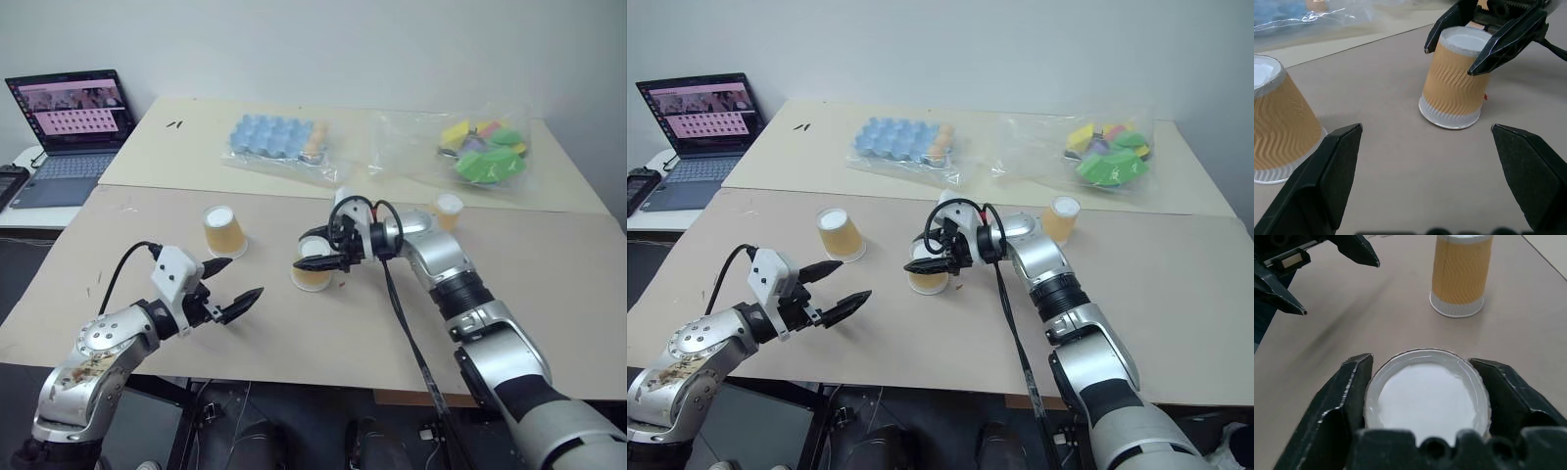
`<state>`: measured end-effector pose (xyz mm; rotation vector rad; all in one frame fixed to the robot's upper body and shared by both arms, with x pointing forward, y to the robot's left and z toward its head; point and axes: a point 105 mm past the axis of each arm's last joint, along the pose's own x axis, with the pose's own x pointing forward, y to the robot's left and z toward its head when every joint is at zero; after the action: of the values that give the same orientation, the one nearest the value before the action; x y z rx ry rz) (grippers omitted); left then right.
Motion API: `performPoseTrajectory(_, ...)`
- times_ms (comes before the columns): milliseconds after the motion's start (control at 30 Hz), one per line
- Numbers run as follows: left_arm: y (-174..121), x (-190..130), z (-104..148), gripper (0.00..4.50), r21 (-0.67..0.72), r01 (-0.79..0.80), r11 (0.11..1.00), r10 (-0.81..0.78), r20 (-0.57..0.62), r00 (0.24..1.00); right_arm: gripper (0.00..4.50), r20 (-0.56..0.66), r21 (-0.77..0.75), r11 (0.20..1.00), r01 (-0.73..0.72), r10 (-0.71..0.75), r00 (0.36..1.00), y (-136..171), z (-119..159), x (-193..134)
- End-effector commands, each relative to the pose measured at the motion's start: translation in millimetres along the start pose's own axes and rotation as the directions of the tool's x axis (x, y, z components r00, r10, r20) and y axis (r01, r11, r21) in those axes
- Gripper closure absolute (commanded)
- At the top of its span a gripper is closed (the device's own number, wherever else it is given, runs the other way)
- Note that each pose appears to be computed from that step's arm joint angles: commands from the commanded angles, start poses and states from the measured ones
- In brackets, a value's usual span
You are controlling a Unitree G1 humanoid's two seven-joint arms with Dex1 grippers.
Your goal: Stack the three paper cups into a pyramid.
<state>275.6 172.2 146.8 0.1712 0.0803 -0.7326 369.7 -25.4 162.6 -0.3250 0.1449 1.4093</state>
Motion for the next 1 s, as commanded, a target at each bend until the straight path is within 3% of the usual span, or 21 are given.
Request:
performPoseTrajectory(33, -4.6, -0.8, 9.5, 0.0, 0.024, 0.009, 1.0, -0.009, 0.026, 1.0, 0.06, 0.108, -0.067, 0.996, 0.05, -0.043, 0.993, -3.1, 33.2, -25.1)
performPoseTrajectory(167, -4.8, -0.1, 7.7, 0.0, 0.021, 0.015, 1.0, -0.016, 0.022, 1.0, 0.06, 0.159, -0.077, 0.995, 0.07, -0.057, 0.986, 21.4, 48.1, -74.9)
performPoseTrajectory(267, -3.5, -0.7, 6.6, 0.0, 0.018, 0.015, 1.0, -0.015, 0.02, 1.0, 0.06, 0.226, 0.003, 0.997, 0.079, -0.078, 0.971, 47.6, 57.9, -115.5)
performPoseTrajectory(333, -1.9, 0.1, 6.0, 0.0, 0.015, 0.012, 1.0, -0.013, 0.019, 1.0, 0.06, 0.196, 0.097, 0.989, 0.108, -0.125, 0.973, 62.6, 42.7, -138.1)
performPoseTrajectory(400, -0.4, 2.6, 5.5, 0.0, 0.011, 0.009, 1.0, -0.009, 0.02, 1.0, 0.06, 0.051, 0.177, 0.948, 0.264, -0.277, 0.96, 66.9, -0.3, -151.7)
performPoseTrajectory(467, -0.6, 4.4, 5.5, 0.0, 0.011, 0.012, 1.0, -0.012, 0.022, 1.0, 0.06, -0.173, 0.197, 0.832, 0.519, -0.492, 0.853, 49.8, -51.5, -160.0)
performPoseTrajectory(567, -0.7, 5.7, 6.5, 0.0, 0.016, 0.022, 1.0, -0.023, 0.021, 1.0, 0.06, -0.318, 0.125, 0.618, 0.776, -0.716, 0.621, 17.7, -88.1, -172.8)
performPoseTrajectory(733, 2.3, 6.8, 8.9, 0.0, 0.024, 0.027, 0.999, -0.028, 0.02, 0.999, 0.06, -0.314, 0.054, 0.403, 0.913, -0.862, 0.399, -16.7, -92.7, -186.2)
performPoseTrajectory(833, 3.6, 6.5, 8.7, 0.0, 0.027, 0.025, 0.999, -0.026, 0.017, 1.0, 0.06, -0.252, 0.088, 0.31, 0.947, -0.912, 0.322, -32.8, -79.8, -194.7)
performPoseTrajectory(1000, 4.8, 6.6, 8.0, 0.0, 0.03, 0.018, 0.999, -0.019, 0.012, 1.0, 0.06, -0.185, 0.169, 0.256, 0.952, -0.94, 0.286, -47.5, -66.0, -194.9)
